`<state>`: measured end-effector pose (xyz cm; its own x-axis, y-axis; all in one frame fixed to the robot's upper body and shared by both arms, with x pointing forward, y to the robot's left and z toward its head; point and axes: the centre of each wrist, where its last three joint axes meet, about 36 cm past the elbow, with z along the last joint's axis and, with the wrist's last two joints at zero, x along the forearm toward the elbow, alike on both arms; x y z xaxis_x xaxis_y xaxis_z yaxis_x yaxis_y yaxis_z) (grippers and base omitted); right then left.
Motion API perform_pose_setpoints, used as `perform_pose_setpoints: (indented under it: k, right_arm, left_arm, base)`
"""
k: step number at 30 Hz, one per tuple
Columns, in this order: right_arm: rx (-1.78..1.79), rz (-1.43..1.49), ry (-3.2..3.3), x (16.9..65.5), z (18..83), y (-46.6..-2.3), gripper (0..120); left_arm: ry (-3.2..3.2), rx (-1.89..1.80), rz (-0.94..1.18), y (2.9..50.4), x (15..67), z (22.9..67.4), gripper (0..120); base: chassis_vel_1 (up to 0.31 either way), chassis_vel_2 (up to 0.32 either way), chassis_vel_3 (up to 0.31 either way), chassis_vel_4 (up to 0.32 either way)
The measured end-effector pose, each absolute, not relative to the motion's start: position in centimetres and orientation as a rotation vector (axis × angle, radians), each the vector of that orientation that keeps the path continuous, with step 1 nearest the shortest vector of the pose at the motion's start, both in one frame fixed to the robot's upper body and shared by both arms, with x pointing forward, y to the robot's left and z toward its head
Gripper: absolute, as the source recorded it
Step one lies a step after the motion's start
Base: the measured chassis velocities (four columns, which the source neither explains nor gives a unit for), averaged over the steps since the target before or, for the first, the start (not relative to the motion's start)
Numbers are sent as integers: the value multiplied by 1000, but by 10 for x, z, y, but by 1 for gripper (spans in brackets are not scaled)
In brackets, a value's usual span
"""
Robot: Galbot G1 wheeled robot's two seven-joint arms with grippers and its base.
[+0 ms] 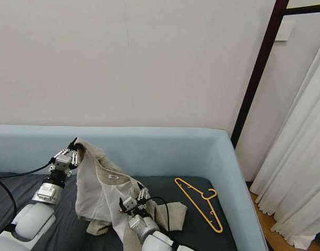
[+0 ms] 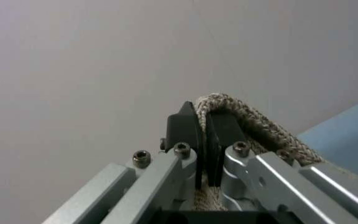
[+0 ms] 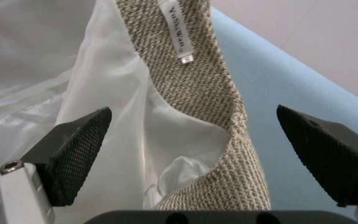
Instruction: Pick up the clothes from the sofa and hang them on the clothes hanger.
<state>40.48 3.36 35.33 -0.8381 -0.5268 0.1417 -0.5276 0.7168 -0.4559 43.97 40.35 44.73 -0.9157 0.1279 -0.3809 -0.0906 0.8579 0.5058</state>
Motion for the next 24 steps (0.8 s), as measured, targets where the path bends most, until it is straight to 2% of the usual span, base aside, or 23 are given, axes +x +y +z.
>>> perform_pose_setpoints:
  k: [4, 10, 14, 24]
  right_arm:
    - [908, 789, -2877, 410, 354, 30, 100]
    - [725, 823, -2812, 416, 356, 37, 100]
    - [653, 852, -2782, 385, 342, 39, 100]
    - [665, 798, -2694, 359, 329, 40, 100]
  left_arm:
    - [2624, 26, 740, 403, 440, 447, 0]
    - [2624, 22, 734, 401, 440, 446, 0]
    - [2618, 19, 738, 402, 441, 449, 0]
    - [2612, 15, 741, 403, 438, 451, 0]
  base:
    - [0, 0, 0, 0]
    - [0, 0, 0, 0]
    - [0, 0, 0, 0]
    - [0, 0, 0, 0]
